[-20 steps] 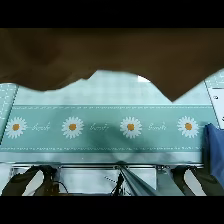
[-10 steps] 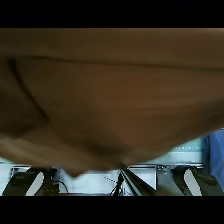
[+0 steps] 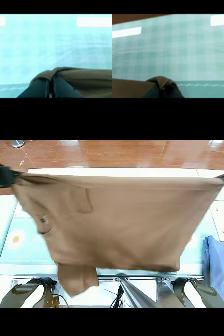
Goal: Fold the shirts.
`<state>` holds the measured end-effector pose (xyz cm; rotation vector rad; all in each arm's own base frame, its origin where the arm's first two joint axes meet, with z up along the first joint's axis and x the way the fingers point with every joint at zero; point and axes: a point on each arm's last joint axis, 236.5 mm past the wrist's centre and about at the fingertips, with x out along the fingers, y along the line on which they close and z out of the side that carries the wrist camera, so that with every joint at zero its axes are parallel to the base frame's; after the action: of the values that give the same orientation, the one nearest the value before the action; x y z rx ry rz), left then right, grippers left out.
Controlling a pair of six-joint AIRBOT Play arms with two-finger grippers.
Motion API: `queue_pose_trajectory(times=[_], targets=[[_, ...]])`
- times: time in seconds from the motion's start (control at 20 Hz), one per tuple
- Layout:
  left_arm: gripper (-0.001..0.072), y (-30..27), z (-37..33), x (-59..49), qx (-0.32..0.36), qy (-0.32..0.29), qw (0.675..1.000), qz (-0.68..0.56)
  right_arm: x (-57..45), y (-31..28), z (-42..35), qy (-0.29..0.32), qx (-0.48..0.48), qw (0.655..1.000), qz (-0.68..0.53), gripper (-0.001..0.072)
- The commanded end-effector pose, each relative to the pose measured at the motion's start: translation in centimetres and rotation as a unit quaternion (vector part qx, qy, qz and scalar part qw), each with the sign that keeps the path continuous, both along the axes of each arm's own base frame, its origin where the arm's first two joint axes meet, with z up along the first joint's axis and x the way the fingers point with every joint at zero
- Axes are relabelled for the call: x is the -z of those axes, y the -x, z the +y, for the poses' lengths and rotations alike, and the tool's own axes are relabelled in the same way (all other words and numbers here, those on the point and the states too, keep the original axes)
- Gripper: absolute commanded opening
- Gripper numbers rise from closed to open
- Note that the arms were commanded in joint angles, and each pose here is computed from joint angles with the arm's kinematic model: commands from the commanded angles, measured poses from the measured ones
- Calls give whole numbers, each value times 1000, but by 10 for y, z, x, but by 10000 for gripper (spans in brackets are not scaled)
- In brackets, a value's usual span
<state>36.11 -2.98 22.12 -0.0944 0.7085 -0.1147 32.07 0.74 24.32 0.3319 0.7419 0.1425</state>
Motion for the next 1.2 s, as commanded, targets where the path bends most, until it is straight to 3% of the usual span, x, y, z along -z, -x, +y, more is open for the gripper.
queue_pose_trajectory(times=[0.0,0.35,0.55,0.75,1.0,1.15], targets=[[24,-71,-24,68,-1,81,996,34,74,-68,-4,-49,-7,998,35,26],[25,-167,-46,148,-36,194,978,71,179,-204,-9,-79,26,994,73,26],[25,-172,-47,185,-41,200,973,112,213,-230,-7,-104,18,986,128,26],[25,-152,-31,201,-43,203,964,167,227,-211,-10,-106,-5,978,180,26],[25,-70,-27,238,42,174,929,324,265,-123,-32,-40,-70,936,343,27],[25,-48,-30,271,28,182,915,359,305,-98,-20,-44,-71,919,385,27]])
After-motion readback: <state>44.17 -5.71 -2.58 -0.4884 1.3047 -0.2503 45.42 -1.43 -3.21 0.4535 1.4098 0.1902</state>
